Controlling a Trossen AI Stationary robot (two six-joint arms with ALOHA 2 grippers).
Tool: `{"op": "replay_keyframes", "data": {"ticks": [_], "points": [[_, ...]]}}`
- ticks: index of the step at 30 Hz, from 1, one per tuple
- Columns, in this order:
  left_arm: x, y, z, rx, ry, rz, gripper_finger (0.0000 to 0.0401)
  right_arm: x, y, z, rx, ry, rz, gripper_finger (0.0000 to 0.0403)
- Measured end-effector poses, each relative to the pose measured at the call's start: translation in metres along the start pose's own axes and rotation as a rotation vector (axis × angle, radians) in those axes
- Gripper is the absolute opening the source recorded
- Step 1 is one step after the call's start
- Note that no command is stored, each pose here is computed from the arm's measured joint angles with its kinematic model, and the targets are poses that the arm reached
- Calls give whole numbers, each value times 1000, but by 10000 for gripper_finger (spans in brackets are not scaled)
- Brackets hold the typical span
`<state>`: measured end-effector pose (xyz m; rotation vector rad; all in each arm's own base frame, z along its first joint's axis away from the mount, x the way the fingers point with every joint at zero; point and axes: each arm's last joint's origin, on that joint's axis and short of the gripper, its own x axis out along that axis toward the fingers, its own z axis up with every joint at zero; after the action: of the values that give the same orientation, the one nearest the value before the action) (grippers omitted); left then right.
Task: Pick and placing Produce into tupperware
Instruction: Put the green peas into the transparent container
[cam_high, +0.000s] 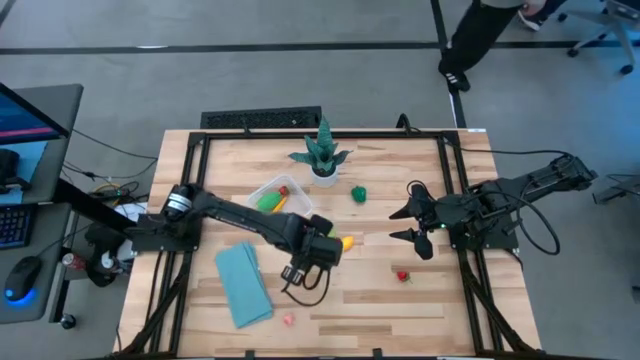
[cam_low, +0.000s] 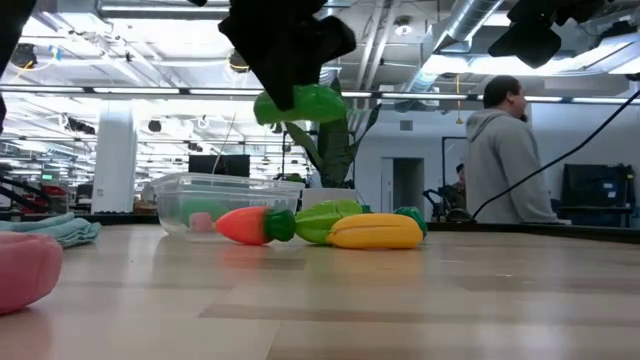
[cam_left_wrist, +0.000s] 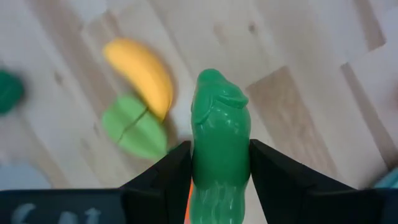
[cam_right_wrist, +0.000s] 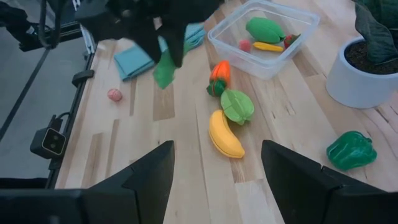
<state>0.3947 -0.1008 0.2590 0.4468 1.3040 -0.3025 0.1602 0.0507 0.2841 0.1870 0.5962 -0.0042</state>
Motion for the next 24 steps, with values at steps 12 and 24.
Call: {"op": "replay_keyframes", "data": {"ticks": [12, 24], "points": [[-3, 33, -28, -185, 192, -25, 146, 0, 0, 0, -7, 0, 0, 233], [-7, 65, -54, -312, 325, 19, 146, 0, 0, 0, -8, 0, 0, 233]]}}
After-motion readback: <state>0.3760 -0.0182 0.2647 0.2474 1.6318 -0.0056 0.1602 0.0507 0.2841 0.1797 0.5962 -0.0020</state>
